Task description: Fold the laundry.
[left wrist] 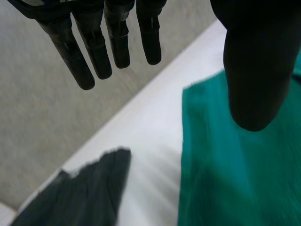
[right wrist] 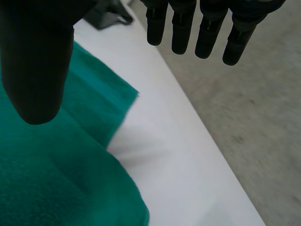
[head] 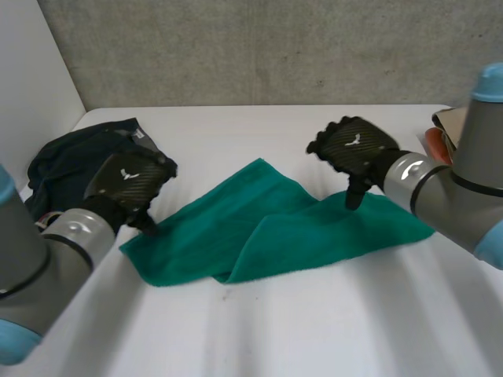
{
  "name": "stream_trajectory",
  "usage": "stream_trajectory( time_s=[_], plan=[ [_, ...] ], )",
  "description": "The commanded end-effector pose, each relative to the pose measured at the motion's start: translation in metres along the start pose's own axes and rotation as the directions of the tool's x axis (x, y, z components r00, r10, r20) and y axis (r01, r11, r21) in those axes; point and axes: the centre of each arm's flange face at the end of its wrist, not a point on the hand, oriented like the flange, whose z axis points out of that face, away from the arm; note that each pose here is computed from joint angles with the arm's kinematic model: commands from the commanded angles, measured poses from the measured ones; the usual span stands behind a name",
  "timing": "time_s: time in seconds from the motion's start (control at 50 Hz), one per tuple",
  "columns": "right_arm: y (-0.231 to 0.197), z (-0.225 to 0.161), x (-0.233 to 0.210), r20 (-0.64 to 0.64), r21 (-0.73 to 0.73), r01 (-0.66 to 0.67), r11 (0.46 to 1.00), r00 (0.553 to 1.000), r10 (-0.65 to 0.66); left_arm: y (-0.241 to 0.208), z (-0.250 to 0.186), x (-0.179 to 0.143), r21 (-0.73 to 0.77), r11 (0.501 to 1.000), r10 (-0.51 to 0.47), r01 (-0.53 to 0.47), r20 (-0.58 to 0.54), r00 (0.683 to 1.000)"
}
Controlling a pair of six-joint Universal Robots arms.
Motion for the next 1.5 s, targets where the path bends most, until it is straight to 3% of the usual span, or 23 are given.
stream_trajectory(
  time_s=[0.02, 0.1, 0.3, 0.44, 0.62, 0.74, 0.78, 0.82, 0.84, 0.88, 0.9, 0.94, 0.96, 0.98, 1.02, 1.06, 1.08, 1.14, 1.22, 1.28, 1.38, 1.5],
  plan=[
    [-0.007, 0.015, -0.042, 0.197, -0.006, 0.116, 0.993, 0.974, -0.113, 0.036, 0.002, -0.038, -0.155, 0.987, -0.044, 0.042, -0.015, 0.999],
    [-0.003, 0.028, -0.066, 0.281, -0.015, 0.139, 0.99, 0.951, -0.129, 0.054, 0.006, -0.05, -0.171, 0.984, -0.061, 0.05, -0.061, 0.996],
    [0.021, 0.065, -0.098, 0.327, -0.022, 0.153, 0.988, 0.935, -0.137, 0.088, 0.019, -0.047, -0.201, 0.98, -0.038, -0.001, -0.188, 0.982],
    [0.034, 0.078, -0.101, 0.294, -0.025, 0.165, 0.986, 0.944, -0.15, 0.1, 0.031, -0.042, -0.187, 0.982, -0.003, -0.035, -0.197, 0.98],
    [0.023, 0.075, -0.072, 0.193, -0.005, 0.132, 0.991, 0.973, -0.128, 0.103, 0.047, -0.027, -0.123, 0.99, 0.037, -0.065, -0.212, 0.976],
    [0.0, 0.078, -0.032, 0.008, 0.093, 0.124, 0.988, 0.992, -0.125, 0.077, 0.07, -0.042, -0.012, 0.991, 0.129, -0.13, -0.064, 0.99],
    [-0.015, 0.084, -0.008, -0.132, 0.175, 0.155, 0.972, 0.982, -0.133, 0.055, 0.083, -0.056, 0.064, 0.988, 0.136, -0.14, 0.062, 0.989],
    [-0.037, 0.088, 0.023, -0.316, 0.278, 0.213, 0.937, 0.941, -0.12, 0.034, 0.091, -0.068, 0.138, 0.98, 0.117, -0.14, 0.16, 0.98],
    [-0.046, 0.089, 0.035, -0.384, 0.315, 0.237, 0.919, 0.917, -0.105, 0.008, 0.096, -0.083, 0.231, 0.962, 0.082, -0.144, 0.26, 0.962],
    [-0.064, 0.087, 0.06, -0.514, 0.385, 0.284, 0.878, 0.856, -0.052, -0.023, 0.097, -0.099, 0.339, 0.929, 0.018, -0.146, 0.353, 0.935],
    [-0.084, 0.078, 0.086, -0.624, 0.457, 0.335, 0.824, 0.781, 0.028, -0.054, 0.094, -0.114, 0.443, 0.885, -0.063, -0.146, 0.424, 0.904],
    [-0.102, 0.066, 0.107, -0.688, 0.528, 0.379, 0.76, 0.716, 0.122, -0.083, 0.087, -0.126, 0.538, 0.831, -0.148, -0.145, 0.464, 0.873],
    [-0.116, 0.056, 0.119, -0.703, 0.596, 0.403, 0.695, 0.68, 0.21, -0.106, 0.079, -0.134, 0.606, 0.783, -0.216, -0.141, 0.478, 0.851],
    [-0.118, 0.052, 0.122, -0.695, 0.619, 0.401, 0.675, 0.679, 0.235, -0.113, 0.076, -0.134, 0.628, 0.767, -0.241, -0.131, 0.472, 0.848],
    [-0.117, 0.048, 0.125, -0.665, 0.642, 0.365, 0.674, 0.703, 0.253, -0.126, 0.072, -0.125, 0.652, 0.752, -0.261, -0.098, 0.431, 0.864],
    [-0.112, 0.051, 0.116, -0.638, 0.629, 0.326, 0.706, 0.736, 0.228, -0.125, 0.072, -0.115, 0.635, 0.769, -0.245, -0.074, 0.4, 0.883],
    [-0.102, 0.055, 0.105, -0.6, 0.6, 0.274, 0.752, 0.775, 0.196, -0.12, 0.071, -0.105, 0.606, 0.795, -0.229, -0.043, 0.364, 0.903],
    [-0.083, 0.064, 0.078, -0.516, 0.539, 0.198, 0.819, 0.846, 0.135, -0.097, 0.07, -0.08, 0.516, 0.856, -0.205, 0.03, 0.284, 0.937],
    [-0.066, 0.067, 0.058, -0.47, 0.455, 0.17, 0.874, 0.88, 0.073, -0.062, 0.067, -0.05, 0.398, 0.909, -0.211, 0.122, 0.185, 0.96],
    [-0.056, 0.07, 0.05, -0.455, 0.406, 0.161, 0.9, 0.889, 0.046, -0.047, 0.063, -0.034, 0.351, 0.922, -0.227, 0.164, 0.144, 0.963],
    [-0.043, 0.069, 0.013, -0.339, 0.307, 0.099, 0.946, 0.941, 0.011, -0.015, 0.054, -0.007, 0.249, 0.943, -0.251, 0.221, 0.095, 0.963],
    [-0.033, 0.063, -0.029, -0.193, 0.195, 0.061, 0.979, 0.981, -0.022, 0.004, 0.042, 0.002, 0.161, 0.952, -0.276, 0.259, 0.094, 0.956]
  ],
)
